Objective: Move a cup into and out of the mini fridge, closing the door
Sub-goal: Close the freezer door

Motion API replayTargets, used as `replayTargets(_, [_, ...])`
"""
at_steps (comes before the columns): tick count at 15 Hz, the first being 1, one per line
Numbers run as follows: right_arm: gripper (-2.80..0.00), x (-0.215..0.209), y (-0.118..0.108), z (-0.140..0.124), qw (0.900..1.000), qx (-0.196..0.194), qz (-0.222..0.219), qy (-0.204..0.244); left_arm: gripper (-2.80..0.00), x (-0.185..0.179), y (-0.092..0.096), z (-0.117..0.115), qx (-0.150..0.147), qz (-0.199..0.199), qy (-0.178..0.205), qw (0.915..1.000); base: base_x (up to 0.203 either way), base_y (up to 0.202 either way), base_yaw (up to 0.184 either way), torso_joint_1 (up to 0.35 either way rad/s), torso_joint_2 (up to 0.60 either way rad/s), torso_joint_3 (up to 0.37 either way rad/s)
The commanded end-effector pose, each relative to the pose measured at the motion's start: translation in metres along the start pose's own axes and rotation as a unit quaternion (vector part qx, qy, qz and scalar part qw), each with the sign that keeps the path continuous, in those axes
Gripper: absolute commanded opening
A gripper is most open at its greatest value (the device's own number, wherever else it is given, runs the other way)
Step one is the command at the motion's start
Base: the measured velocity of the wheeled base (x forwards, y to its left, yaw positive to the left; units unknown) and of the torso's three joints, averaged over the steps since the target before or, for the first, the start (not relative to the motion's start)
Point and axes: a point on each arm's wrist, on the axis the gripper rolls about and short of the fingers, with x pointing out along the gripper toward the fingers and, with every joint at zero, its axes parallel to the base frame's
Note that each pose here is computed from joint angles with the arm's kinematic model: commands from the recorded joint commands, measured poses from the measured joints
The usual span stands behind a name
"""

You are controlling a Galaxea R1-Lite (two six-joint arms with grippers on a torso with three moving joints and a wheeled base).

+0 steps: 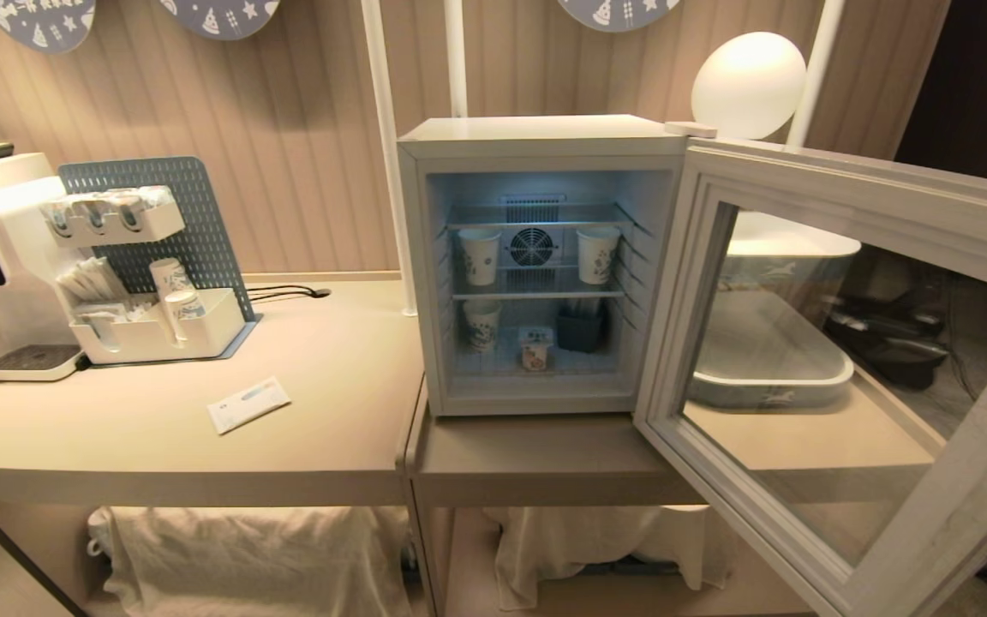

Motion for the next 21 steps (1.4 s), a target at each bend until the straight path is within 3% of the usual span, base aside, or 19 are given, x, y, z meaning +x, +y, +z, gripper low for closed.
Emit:
replayTargets(1, [-2.8,0.0,0.0,0.0,1.0,0.0,0.001,0.002,-2.8,0.0,0.0,0.0,0.0,-0.001,0.001,1.0,0.0,-0.187,0.0,0.003,0.01,0.003])
replayTargets(6, [-2.8,0.0,0.0,0.0,1.0,0.0,0.0,-0.001,-2.8,0.0,0.0,0.0,-0.001,0.0,0.0,1.0,0.0,-0.187,0.001,0.002,0.0,0.001])
replayTargets(9, [-2.8,-0.001,0.0,0.007,1.0,0.001,-0.002,-0.007,-2.8,0.0,0.0,0.0,-0.001,0.0,0.0,1.0,0.0,-0.037,-0.001,0.001,0.0,0.001])
replayTargets(11, [-2.8,-0.005,-0.002,0.05,0.999,0.032,-0.004,-0.03,-2.8,0.0,0.0,0.0,-0.001,0.0,0.0,1.0,0.0,0.0,0.0,0.0,0.0,0.0])
replayTargets(12, [-2.8,-0.001,-0.002,0.071,0.998,0.052,-0.005,-0.019,-2.8,0.0,0.0,0.0,-0.001,-0.001,0.0,1.0,0.0,0.0,0.0,0.0,0.0,0.0])
replayTargets(14, [-2.8,0.034,-0.004,0.109,0.994,0.093,-0.025,0.056,-2.8,0.0,0.0,0.0,-0.001,-0.001,0.0,1.0,0.0,0.0,0.0,0.0,0.0,0.0])
replayTargets(17, [-2.8,0.118,-0.006,0.135,0.973,0.141,-0.042,0.179,-2.8,0.0,0.0,0.0,-0.001,-0.001,0.0,1.0,0.0,0.0,0.0,0.0,0.0,0.0])
replayTargets(18, [-2.8,0.147,-0.006,0.137,0.965,0.158,-0.028,0.207,-2.8,0.0,0.0,0.0,-0.001,0.0,0.0,1.0,0.0,0.0,0.0,0.0,0.0,0.0])
replayTargets(19, [-2.8,0.17,-0.007,0.137,0.957,0.181,0.011,0.226,-2.8,0.0,0.0,0.0,-0.001,0.0,0.0,1.0,0.0,0.0,0.0,0.0,0.0,0.0])
replayTargets(20, [-2.8,0.186,-0.008,0.137,0.943,0.211,0.085,0.242,-2.8,0.0,0.0,0.0,-0.001,-0.001,0.0,1.0,0.0,0.0,0.0,0.0,0.0,0.0])
replayTargets(21, [-2.8,0.194,-0.01,0.138,0.919,0.245,0.184,0.25,-2.8,0.0,0.0,0.0,-0.001,0.0,0.0,1.0,0.0,0.0,0.0,0.0,0.0,0.0])
